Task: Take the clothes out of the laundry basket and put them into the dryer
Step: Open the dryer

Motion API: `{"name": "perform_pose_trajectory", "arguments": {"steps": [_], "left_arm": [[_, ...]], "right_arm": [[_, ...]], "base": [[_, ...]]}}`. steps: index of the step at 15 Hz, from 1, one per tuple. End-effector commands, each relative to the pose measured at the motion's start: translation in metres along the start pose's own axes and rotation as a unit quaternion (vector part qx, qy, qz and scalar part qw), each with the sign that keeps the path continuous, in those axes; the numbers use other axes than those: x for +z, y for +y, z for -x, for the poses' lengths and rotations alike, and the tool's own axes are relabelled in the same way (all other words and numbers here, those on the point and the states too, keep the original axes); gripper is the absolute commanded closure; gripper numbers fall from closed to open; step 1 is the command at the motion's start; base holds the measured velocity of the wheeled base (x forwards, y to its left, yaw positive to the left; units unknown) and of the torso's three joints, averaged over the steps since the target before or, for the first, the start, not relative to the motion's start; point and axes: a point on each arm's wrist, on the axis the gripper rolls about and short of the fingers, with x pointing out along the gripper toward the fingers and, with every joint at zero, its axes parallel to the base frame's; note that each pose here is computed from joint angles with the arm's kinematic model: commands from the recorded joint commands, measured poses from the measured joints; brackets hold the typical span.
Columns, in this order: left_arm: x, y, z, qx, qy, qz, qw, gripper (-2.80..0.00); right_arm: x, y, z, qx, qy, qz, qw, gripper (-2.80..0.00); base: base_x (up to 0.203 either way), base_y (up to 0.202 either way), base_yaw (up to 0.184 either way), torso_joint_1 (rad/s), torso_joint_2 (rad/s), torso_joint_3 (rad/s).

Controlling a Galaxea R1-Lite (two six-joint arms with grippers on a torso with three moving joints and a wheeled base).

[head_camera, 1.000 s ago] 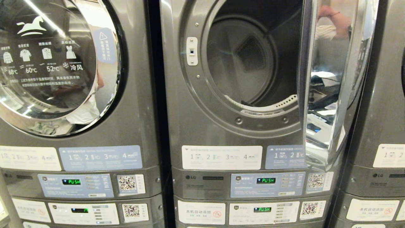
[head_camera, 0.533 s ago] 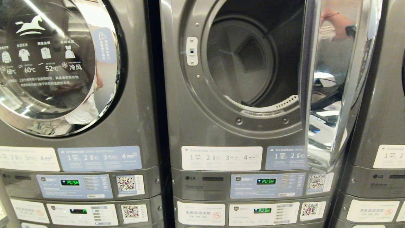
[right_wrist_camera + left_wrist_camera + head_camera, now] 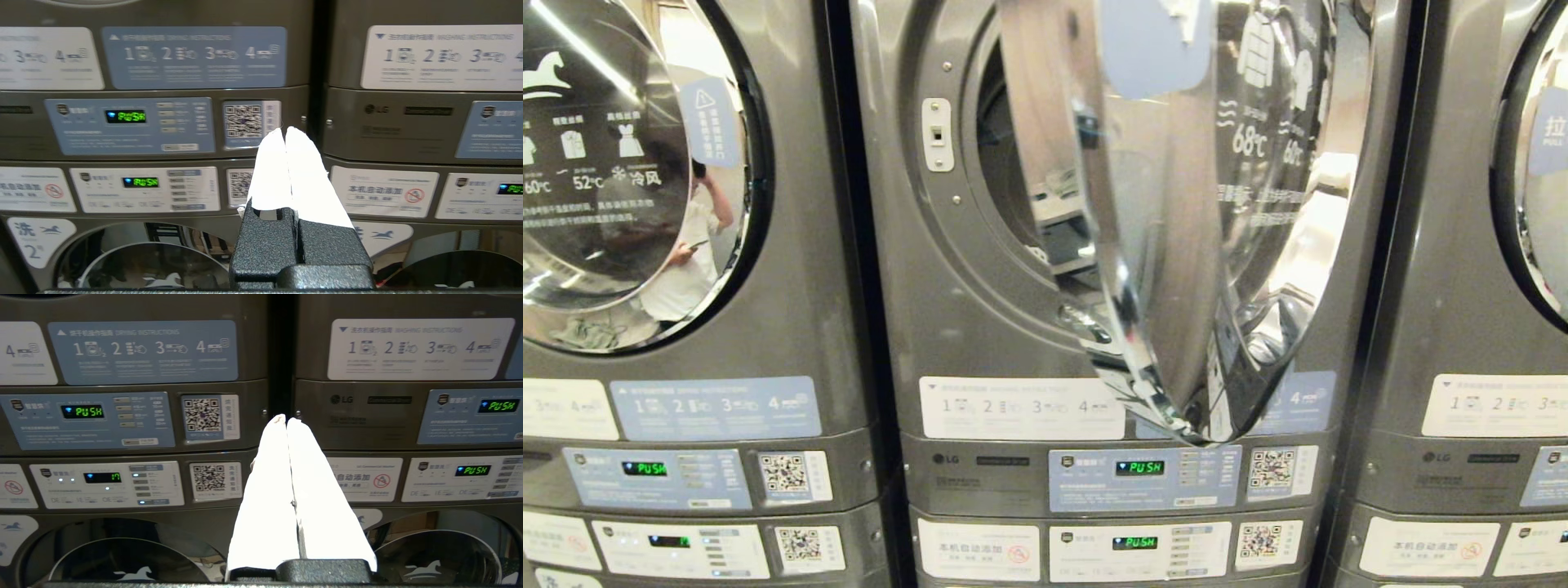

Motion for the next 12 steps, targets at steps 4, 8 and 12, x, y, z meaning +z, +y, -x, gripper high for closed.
{"name": "perform_pose_trajectory", "arguments": {"steps": [4, 8, 12], "left_arm": [[-0.0001, 0.0000, 0.0000, 0.000, 0.001, 0.000, 1.0000, 0.00], [-0.0001, 0.0000, 0.0000, 0.000, 0.001, 0.000, 1.0000, 0.00], [-0.0001, 0.0000, 0.0000, 0.000, 0.001, 0.000, 1.0000, 0.00]], "right_arm": [[0.0000, 0.0000, 0.0000, 0.000, 0.000, 0.000, 1.000, 0.00], [0.0000, 0.0000, 0.0000, 0.000, 0.000, 0.000, 1.000, 0.00], [0.0000, 0.0000, 0.0000, 0.000, 0.000, 0.000, 1.000, 0.00]], "base": [[0.000, -0.193, 0.002, 0.001, 0.00, 0.004], [0.000, -0.196, 0.002, 0.000, 0.00, 0.005], [0.000, -0.194, 0.000, 0.000, 0.00, 0.004]]}}
